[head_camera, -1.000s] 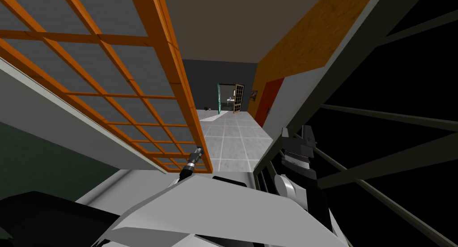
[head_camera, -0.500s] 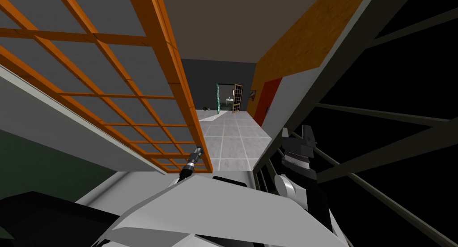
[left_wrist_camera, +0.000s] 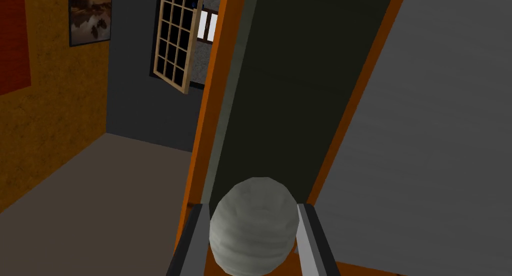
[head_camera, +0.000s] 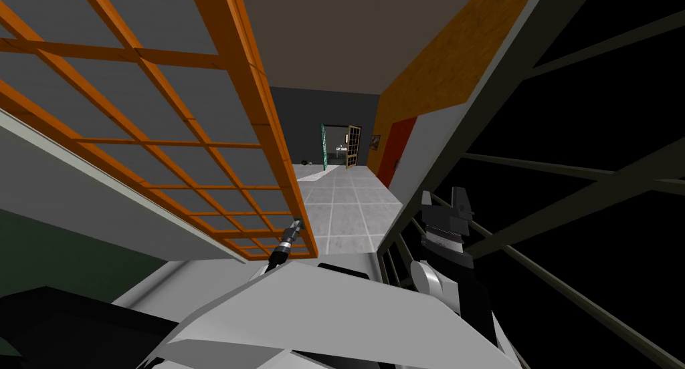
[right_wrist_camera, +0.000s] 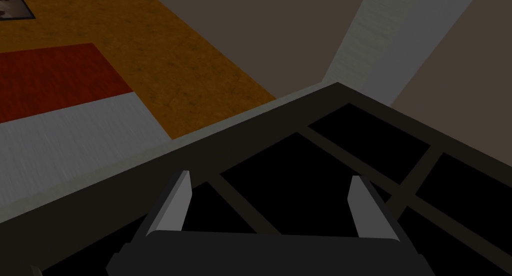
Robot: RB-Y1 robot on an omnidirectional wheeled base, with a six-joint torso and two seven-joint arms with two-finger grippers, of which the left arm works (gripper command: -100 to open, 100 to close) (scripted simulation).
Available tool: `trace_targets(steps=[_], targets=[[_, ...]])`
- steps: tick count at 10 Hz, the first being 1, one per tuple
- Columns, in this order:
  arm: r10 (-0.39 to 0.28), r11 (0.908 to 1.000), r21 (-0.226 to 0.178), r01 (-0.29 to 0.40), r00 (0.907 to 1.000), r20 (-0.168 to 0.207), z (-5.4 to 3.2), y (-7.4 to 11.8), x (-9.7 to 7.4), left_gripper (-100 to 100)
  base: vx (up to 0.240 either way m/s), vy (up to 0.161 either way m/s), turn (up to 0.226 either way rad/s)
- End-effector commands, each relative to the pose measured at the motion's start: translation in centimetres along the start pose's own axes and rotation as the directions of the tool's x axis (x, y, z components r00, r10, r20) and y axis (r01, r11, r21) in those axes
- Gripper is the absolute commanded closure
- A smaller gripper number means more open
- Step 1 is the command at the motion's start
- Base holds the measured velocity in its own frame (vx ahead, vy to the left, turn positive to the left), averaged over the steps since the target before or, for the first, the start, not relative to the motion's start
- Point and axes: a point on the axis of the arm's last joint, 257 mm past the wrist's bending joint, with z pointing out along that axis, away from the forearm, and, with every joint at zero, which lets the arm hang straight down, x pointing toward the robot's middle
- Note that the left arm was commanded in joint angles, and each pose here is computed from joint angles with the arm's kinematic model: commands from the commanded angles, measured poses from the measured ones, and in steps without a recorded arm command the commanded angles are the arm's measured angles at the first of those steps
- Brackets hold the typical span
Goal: Pull the door open
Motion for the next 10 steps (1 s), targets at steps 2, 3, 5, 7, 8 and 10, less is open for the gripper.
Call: trace_targets(steps=[2,3,5,7,8,10], targets=[[-0.072,0.9974,-0.007,0.072,0.9974,-0.001,-0.03,0.07,0.19,100,-0.03,0.01,-0.036],[-0.103,0.9947,-0.01,0.103,0.9947,0.001,0.03,0.16,0.16,100,-0.036,0.007,-0.058],[-0.145,0.9893,-0.013,0.145,0.9894,0.004,0.1,0.26,0.13,100,-0.026,0.004,-0.03],[-0.186,0.9824,-0.017,0.186,0.9825,0.007,0.17,0.37,0.09,100,-0.041,0.015,-0.058],[-0.228,0.9734,-0.021,0.228,0.9736,0.011,0.25,0.49,0.05,100,-0.034,0.009,-0.045],[-0.27,0.9625,-0.024,0.27,0.9628,0.015,0.33,0.61,0.01,100,-0.042,0.017,-0.06]])
